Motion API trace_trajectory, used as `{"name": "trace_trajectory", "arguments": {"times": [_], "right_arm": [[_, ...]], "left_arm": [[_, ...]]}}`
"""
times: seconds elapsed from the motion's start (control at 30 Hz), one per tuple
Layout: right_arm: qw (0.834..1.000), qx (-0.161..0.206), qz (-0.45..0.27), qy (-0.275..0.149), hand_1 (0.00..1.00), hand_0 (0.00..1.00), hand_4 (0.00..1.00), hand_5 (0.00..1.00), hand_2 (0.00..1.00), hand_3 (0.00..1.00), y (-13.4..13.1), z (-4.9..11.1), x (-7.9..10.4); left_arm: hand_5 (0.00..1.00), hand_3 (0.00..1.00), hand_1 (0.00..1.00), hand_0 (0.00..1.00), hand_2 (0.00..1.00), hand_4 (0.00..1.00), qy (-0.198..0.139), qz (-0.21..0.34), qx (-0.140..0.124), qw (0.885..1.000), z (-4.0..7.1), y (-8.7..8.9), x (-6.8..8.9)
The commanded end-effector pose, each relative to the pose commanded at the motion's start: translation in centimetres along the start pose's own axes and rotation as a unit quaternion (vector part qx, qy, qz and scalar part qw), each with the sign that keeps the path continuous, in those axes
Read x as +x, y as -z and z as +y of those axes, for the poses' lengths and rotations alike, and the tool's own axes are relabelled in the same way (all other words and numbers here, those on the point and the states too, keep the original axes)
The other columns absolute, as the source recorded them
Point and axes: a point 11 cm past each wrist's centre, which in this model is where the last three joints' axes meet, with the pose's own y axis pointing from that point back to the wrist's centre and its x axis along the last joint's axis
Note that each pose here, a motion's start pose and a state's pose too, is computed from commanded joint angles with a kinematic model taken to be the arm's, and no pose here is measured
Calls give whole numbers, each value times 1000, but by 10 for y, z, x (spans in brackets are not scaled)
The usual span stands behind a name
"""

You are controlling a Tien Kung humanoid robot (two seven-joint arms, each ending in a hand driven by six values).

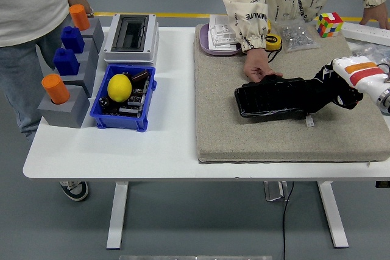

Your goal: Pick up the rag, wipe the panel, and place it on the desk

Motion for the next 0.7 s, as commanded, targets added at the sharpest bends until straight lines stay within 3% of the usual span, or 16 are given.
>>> {"name": "trace_trajectory", "arguments": {"times": [0.33, 0.7], "right_arm": [[999, -42, -3, 8, 332, 240, 930, 2, 386, 372, -32, 16, -10], [998, -59, -1, -5, 332, 240, 930, 2, 385, 371, -45, 20, -1]], "left_arm": [[477, 566, 697, 651, 745, 600, 2, 0, -1, 1000, 0, -1, -2], [476, 566, 697, 651, 746, 599, 2, 0, -3, 1000, 0, -3, -2]]}}
